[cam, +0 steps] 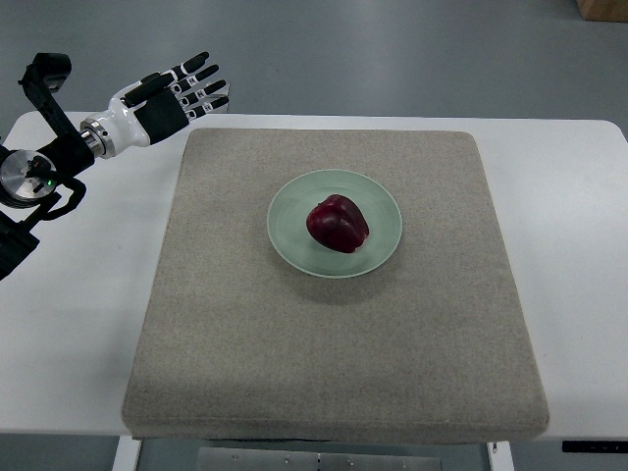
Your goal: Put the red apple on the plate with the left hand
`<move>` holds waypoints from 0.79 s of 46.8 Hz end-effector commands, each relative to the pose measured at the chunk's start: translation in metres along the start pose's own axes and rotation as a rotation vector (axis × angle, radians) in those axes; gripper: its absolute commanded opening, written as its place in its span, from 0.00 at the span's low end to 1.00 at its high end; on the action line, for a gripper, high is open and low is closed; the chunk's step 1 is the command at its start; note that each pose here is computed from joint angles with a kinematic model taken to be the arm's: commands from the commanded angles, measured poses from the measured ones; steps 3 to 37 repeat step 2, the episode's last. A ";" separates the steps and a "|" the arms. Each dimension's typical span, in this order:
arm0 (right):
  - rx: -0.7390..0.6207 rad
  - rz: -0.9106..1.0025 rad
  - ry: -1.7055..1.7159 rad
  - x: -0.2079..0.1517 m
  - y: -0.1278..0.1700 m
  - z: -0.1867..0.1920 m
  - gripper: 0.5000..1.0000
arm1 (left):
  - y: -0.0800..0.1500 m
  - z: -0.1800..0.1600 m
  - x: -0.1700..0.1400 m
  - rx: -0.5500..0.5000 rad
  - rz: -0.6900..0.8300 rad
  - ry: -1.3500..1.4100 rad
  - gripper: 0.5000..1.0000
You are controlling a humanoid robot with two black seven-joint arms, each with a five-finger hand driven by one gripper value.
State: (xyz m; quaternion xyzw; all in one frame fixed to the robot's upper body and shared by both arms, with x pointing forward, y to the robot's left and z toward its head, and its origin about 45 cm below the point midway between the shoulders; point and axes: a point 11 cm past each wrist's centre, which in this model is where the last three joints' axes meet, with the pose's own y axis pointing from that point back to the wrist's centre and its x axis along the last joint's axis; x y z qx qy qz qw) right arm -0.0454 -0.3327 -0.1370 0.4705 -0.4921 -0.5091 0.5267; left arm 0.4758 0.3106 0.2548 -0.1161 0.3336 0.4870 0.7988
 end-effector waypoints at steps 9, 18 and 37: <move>-0.008 0.001 0.002 0.000 0.000 0.002 0.86 | 0.000 -0.001 0.001 0.003 0.002 0.001 1.00; -0.008 0.001 0.002 0.000 0.000 0.002 0.86 | 0.000 -0.001 0.001 0.003 0.002 0.001 1.00; -0.008 0.001 0.002 0.000 0.000 0.002 0.86 | 0.000 -0.001 0.001 0.003 0.002 0.001 1.00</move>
